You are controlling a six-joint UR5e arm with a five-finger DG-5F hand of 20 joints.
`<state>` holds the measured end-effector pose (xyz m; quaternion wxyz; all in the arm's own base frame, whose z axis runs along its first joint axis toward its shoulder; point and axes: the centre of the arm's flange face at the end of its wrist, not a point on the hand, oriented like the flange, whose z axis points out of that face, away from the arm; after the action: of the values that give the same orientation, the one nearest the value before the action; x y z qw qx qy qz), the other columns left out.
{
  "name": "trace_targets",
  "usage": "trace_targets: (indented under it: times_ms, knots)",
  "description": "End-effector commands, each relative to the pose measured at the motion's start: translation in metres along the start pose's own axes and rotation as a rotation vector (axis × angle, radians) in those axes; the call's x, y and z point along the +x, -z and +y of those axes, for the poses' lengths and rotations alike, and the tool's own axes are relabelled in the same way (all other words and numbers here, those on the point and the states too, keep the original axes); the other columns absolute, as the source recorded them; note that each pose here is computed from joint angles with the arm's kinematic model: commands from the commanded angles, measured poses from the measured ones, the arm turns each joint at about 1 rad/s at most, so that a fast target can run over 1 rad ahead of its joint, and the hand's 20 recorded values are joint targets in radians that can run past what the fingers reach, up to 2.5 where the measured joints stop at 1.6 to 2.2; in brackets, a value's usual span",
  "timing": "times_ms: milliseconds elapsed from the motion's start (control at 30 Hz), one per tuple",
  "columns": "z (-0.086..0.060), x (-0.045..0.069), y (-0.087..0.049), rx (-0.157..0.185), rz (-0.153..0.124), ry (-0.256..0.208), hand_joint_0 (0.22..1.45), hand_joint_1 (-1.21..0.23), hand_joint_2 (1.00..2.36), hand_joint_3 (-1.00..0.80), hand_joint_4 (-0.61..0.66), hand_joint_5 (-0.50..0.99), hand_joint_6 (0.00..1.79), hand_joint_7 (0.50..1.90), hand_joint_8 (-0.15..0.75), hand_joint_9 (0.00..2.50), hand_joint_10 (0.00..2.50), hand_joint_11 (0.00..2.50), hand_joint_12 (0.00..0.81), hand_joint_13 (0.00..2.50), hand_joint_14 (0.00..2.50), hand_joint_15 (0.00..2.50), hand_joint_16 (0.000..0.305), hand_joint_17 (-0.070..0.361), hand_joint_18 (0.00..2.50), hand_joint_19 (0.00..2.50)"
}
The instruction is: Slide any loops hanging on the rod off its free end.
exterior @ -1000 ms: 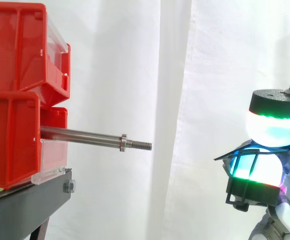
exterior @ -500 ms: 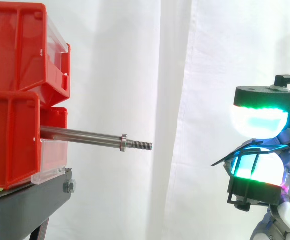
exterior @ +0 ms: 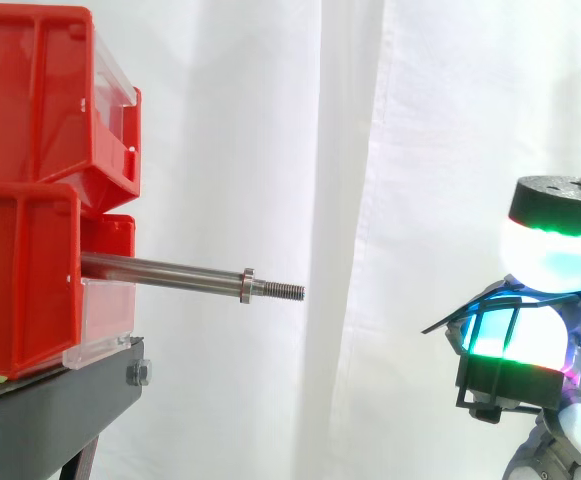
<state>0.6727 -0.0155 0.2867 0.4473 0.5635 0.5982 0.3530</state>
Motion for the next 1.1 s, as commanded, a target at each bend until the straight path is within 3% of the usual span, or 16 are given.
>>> trace_targets:
  times_ms: [0, 233, 700, 867, 1067]
  knots:
    - [0.0000, 0.0000, 0.0000, 0.000, 0.000, -0.001, 0.52, -0.74, 1.00, -0.50, 0.18, -0.15, 0.79, 1.11, 0.324, 0.98, 0.01, 0.35, 0.331, 0.74, 0.00, 0.06, 0.047, 0.105, 0.76, 0.23]
    - [0.0005, 0.0028, 0.0014, 0.005, 0.006, 0.001, 0.56, -0.65, 1.01, -0.33, 0.15, -0.15, 0.84, 1.12, 0.324, 0.99, 0.01, 0.36, 0.316, 0.73, 0.00, 0.07, 0.044, 0.100, 0.74, 0.24]
    - [0.0050, 0.0032, 0.0056, 0.005, 0.006, 0.005, 0.57, -0.42, 1.01, -0.33, 0.17, -0.13, 0.80, 1.11, 0.315, 1.00, 0.01, 0.32, 0.315, 0.70, 0.00, 0.07, 0.043, 0.098, 0.68, 0.26]
    - [0.0050, 0.0032, 0.0056, 0.005, 0.006, 0.006, 0.58, -0.43, 1.01, -0.34, 0.15, -0.11, 0.76, 1.15, 0.312, 1.00, 0.01, 0.32, 0.314, 0.69, 0.00, 0.07, 0.043, 0.097, 0.68, 0.27]
    - [0.0050, 0.0032, 0.0056, 0.005, 0.006, 0.006, 0.56, -0.59, 1.02, -0.28, 0.15, -0.10, 0.74, 1.20, 0.305, 0.99, 0.01, 0.32, 0.313, 0.70, 0.00, 0.07, 0.044, 0.099, 0.69, 0.25]
